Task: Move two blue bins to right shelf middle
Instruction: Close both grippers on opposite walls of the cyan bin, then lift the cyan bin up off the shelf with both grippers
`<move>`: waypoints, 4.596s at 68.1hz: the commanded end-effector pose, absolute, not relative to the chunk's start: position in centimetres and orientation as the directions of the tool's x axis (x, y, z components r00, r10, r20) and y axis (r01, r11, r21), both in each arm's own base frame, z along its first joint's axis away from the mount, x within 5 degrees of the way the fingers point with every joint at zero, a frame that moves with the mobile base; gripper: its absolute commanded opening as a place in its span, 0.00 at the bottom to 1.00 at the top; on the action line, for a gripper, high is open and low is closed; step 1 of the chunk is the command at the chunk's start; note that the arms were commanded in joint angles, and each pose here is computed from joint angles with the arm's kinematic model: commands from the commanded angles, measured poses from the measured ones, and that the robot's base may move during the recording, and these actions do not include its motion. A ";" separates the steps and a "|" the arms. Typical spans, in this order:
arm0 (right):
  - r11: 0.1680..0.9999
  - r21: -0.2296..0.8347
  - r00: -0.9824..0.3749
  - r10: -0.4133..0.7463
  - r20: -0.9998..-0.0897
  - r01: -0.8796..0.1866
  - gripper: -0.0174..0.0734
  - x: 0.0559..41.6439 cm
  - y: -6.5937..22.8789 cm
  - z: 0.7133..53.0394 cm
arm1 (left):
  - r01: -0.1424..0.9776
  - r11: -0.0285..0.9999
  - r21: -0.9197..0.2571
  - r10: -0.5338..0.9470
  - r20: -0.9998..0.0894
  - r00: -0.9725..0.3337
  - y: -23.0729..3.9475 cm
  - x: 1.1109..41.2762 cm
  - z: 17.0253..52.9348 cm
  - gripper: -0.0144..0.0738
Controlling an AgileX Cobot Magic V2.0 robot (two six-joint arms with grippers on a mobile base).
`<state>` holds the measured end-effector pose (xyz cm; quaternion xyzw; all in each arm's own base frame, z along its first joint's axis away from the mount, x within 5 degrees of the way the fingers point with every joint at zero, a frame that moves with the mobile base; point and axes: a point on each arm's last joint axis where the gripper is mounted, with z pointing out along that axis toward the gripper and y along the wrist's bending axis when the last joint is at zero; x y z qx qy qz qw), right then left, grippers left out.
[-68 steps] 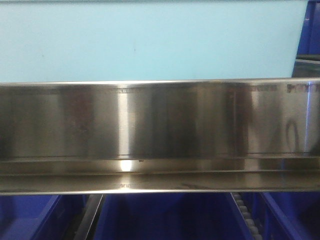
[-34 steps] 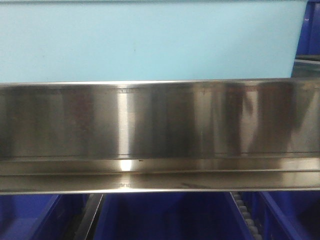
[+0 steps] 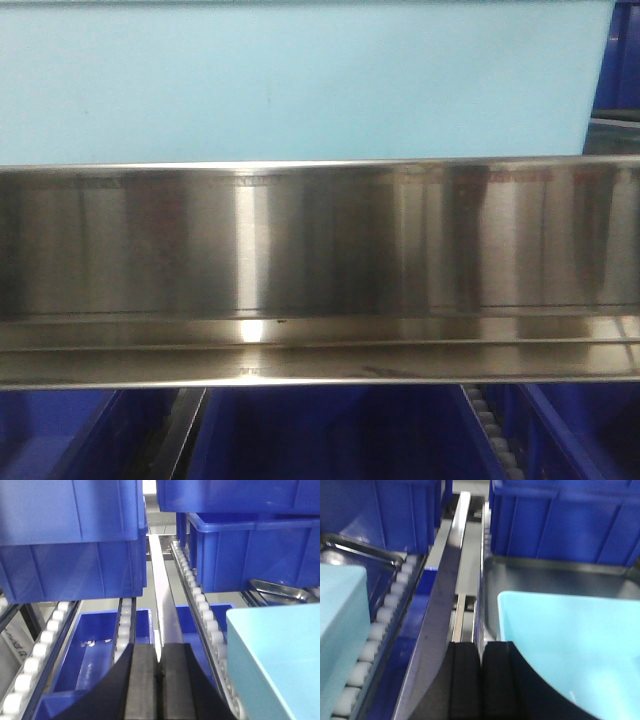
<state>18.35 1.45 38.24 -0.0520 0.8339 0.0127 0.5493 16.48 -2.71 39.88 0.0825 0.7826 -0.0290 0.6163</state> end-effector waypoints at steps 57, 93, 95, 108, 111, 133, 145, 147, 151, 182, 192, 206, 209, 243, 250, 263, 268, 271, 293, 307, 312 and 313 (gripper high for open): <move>0.983 0.130 -0.700 0.003 -0.714 -0.128 0.04 25.2 9.6 41.1 | 0.078 0.993 -0.087 -0.018 -0.775 -0.632 -10.6 24.5 43.8 0.04; 0.984 0.026 -0.822 -0.133 -0.554 -0.177 0.04 29.0 14.6 40.1 | 0.084 0.996 -0.034 0.041 -0.651 -0.758 -15.7 27.7 42.9 0.04; 0.984 0.025 -0.824 -0.134 -0.550 -0.177 0.04 29.1 14.7 39.9 | 0.084 0.996 -0.034 0.041 -0.651 -0.758 -15.7 27.7 42.9 0.04; 0.985 0.018 -0.835 -0.138 -0.532 -0.174 0.05 29.1 14.7 39.6 | 0.075 0.996 -0.040 0.032 -0.647 -0.761 -15.8 27.7 42.7 0.13; 0.985 0.018 -0.835 -0.138 -0.532 -0.174 0.11 29.1 14.7 39.6 | 0.071 0.997 -0.041 0.028 -0.645 -0.764 -15.8 27.8 42.6 0.19; 0.990 0.027 -0.863 -0.106 -0.494 -0.138 0.39 29.0 14.7 38.3 | 0.072 0.997 -0.006 0.054 -0.587 -0.808 -16.0 28.0 40.2 0.53; 0.989 0.050 -0.878 -0.099 -0.469 -0.138 0.39 29.1 15.0 36.3 | 0.071 0.997 0.038 0.080 -0.524 -0.848 -15.9 27.9 37.7 0.48; 0.989 0.051 -0.878 -0.099 -0.468 -0.139 0.39 29.1 15.0 36.1 | 0.071 0.997 0.042 0.082 -0.518 -0.851 -15.9 27.9 37.5 0.47; 0.989 0.052 -0.879 -0.101 -0.466 -0.142 0.39 29.2 15.1 35.6 | 0.069 0.997 0.046 0.083 -0.511 -0.856 -15.9 27.9 37.2 0.45; 0.988 0.056 -0.874 -0.103 -0.475 -0.147 0.39 29.7 15.4 34.8 | 0.023 0.999 0.025 0.032 -0.480 -0.877 -15.3 28.6 36.4 0.44; 0.987 0.056 -0.874 -0.104 -0.474 -0.147 0.39 29.7 15.5 34.7 | 0.023 0.999 0.026 0.033 -0.479 -0.877 -15.3 28.7 36.3 0.44; 0.987 0.056 -0.874 -0.104 -0.475 -0.148 0.39 29.8 15.5 34.7 | 0.044 0.999 0.018 0.048 -0.460 -0.887 -15.6 28.7 36.0 0.44; 0.987 0.056 -0.874 -0.104 -0.475 -0.148 0.39 29.8 15.5 34.7 | 0.044 0.999 0.022 0.050 -0.455 -0.889 -15.7 28.9 35.7 0.44; 0.988 0.050 -0.882 -0.108 -0.459 -0.147 0.39 30.1 15.7 34.0 | 0.047 0.999 0.020 0.051 -0.436 -0.899 -16.0 29.2 35.2 0.44; 0.988 0.049 -0.883 -0.109 -0.457 -0.147 0.39 30.2 15.7 34.0 | 0.047 0.999 0.020 0.051 -0.436 -0.899 -16.0 29.2 35.2 0.44; 0.988 0.045 -0.886 -0.111 -0.449 -0.147 0.39 30.4 15.8 33.6 | 0.047 0.999 0.020 0.051 -0.436 -0.899 -16.0 29.2 35.2 0.44; 0.988 0.045 -0.887 -0.111 -0.448 -0.147 0.39 30.4 15.8 33.6 | 0.047 0.999 0.020 0.051 -0.436 -0.899 -16.0 29.2 35.2 0.44; 0.988 0.044 -0.888 -0.111 -0.446 -0.146 0.39 30.4 15.8 33.6 | 0.047 0.999 0.020 0.051 -0.436 -0.898 -15.9 29.2 35.2 0.44; 0.990 0.025 -0.908 -0.116 -0.404 -0.137 0.29 30.0 15.6 33.4 | 0.047 0.999 0.011 0.047 -0.431 -0.901 -16.0 29.1 35.1 0.26; 0.990 0.035 -0.898 -0.109 -0.426 -0.137 0.01 30.0 15.6 34.4 | 0.047 0.999 0.007 0.046 -0.430 -0.902 -16.1 29.1 35.1 0.04; 0.990 0.038 -0.895 -0.108 -0.433 -0.137 0.01 30.0 15.6 34.6 | 0.047 0.999 0.007 0.046 -0.430 -0.902 -16.1 29.1 35.1 0.04; 0.990 0.037 -0.896 -0.108 -0.432 -0.137 0.01 30.0 15.6 34.7 | 0.047 0.999 0.007 0.046 -0.430 -0.902 -16.1 29.1 35.1 0.04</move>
